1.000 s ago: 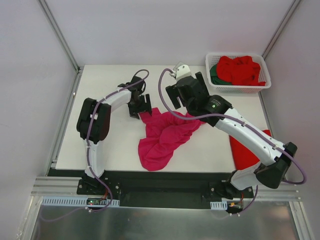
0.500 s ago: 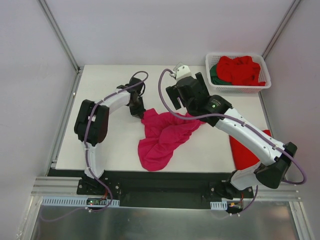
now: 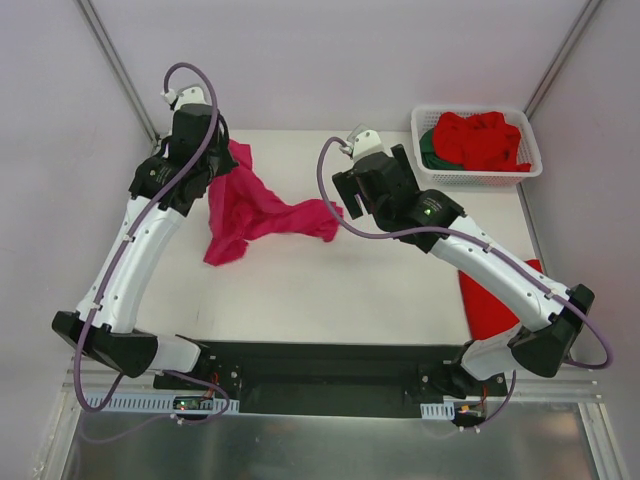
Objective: Fold and stack the t-shirts
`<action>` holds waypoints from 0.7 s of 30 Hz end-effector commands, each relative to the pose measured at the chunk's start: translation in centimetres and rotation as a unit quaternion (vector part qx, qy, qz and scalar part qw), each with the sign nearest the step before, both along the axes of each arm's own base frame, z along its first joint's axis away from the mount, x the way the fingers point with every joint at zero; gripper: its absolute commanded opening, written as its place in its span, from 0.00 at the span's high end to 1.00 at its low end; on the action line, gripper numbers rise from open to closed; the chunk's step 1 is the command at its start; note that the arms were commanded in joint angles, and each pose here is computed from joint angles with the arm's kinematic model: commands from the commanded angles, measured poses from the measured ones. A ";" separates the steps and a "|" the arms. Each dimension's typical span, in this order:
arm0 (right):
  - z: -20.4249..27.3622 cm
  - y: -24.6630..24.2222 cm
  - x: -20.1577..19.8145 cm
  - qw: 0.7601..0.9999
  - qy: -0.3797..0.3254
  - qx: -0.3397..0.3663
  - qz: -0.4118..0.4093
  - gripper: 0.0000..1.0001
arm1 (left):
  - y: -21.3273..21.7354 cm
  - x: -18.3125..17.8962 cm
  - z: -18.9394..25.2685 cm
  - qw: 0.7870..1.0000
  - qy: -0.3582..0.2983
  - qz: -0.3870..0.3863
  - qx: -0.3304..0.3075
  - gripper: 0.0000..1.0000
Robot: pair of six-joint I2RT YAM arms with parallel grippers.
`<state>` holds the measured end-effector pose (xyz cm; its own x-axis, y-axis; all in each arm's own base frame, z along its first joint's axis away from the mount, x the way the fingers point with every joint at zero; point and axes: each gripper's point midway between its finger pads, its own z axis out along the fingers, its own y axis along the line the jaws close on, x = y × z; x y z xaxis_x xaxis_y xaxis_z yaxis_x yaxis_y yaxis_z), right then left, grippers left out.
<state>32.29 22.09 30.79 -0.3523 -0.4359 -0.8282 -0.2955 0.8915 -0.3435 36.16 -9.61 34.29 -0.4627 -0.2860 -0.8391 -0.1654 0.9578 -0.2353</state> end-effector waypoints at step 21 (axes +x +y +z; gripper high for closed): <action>-0.2 0.4 0.7 1.000 0.005 -0.009 -0.010 0.04 | 2.0 -5.5 11.5 0.992 -0.109 -0.004 0.071 1.00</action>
